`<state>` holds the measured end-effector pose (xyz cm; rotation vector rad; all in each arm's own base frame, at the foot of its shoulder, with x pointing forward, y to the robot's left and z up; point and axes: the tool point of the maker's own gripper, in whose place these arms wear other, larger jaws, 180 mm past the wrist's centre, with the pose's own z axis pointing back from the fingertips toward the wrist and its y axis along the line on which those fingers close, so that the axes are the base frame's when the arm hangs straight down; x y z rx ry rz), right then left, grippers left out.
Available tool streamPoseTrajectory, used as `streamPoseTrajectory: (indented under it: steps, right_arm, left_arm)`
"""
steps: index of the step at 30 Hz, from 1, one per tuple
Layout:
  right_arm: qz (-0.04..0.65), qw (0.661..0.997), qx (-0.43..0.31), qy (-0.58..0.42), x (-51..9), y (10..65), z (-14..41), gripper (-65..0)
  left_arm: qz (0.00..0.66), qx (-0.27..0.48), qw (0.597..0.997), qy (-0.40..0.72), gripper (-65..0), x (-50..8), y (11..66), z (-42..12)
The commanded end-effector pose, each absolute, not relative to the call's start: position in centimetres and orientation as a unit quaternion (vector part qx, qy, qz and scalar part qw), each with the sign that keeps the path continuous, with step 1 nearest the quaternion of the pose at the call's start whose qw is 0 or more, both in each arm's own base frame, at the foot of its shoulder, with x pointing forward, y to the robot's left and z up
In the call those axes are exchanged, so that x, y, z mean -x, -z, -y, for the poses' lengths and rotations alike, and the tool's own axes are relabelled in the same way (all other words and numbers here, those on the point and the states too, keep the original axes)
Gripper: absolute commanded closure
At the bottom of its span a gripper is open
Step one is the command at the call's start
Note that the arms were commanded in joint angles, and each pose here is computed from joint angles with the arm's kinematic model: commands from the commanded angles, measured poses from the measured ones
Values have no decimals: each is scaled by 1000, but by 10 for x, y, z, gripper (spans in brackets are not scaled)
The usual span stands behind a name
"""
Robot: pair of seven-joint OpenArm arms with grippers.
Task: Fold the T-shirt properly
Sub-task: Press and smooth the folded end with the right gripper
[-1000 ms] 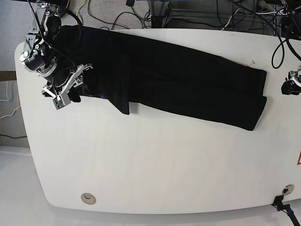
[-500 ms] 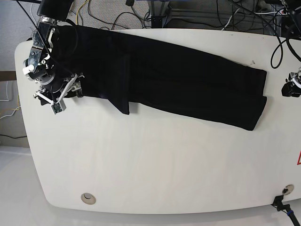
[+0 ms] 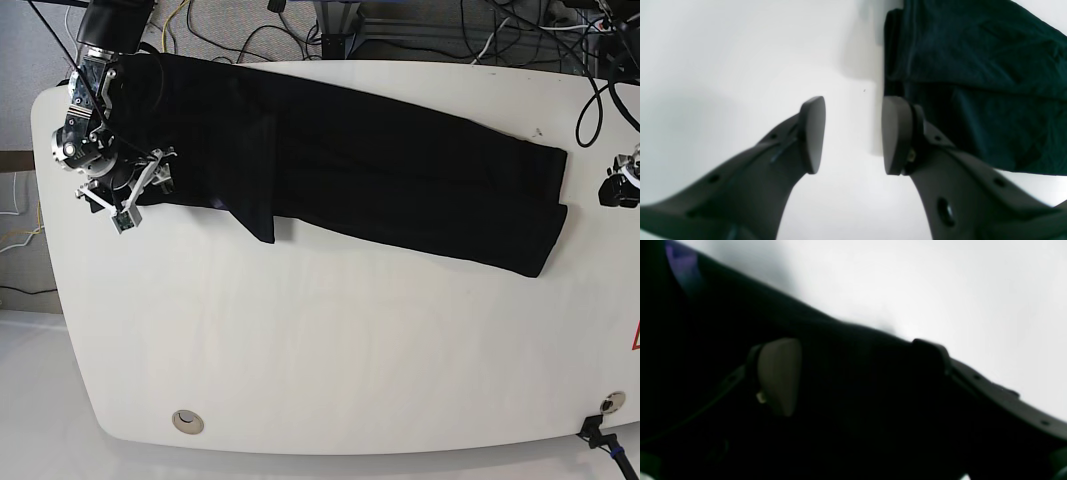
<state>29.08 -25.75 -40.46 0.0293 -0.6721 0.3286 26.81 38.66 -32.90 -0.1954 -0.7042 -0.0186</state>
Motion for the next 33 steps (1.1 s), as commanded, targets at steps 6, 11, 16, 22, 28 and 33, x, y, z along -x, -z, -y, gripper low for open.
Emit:
streamPoseTrajectory:
  steps: [6, 11, 16, 22, 28, 33]
  right_arm:
    - [351, 925, -34, -144, -292, 412, 261, -483]
    - [346, 927, -36, -142, -290, 416, 261, -434]
    - [348, 926, -37, -142, -291, 415, 261, -151]
    - [351, 917, -35, -186, -302, 409, 252, -62]
    - [330, 913, -51, -235, -317, 418, 229, -63]
    - [338, 910, -56, -233, -339, 414, 226, -63]
  left_arm:
    - [367, 84, 926, 19, -260, -277, 310, -394]
    - [366, 84, 926, 19, -260, -277, 310, -395]
    - [367, 83, 926, 19, -260, -277, 310, -395]
    - [365, 83, 927, 20, -260, -276, 311, -394]
    - [366, 83, 927, 20, -260, -276, 310, -395]
    - [365, 82, 927, 21, -260, -275, 310, -395]
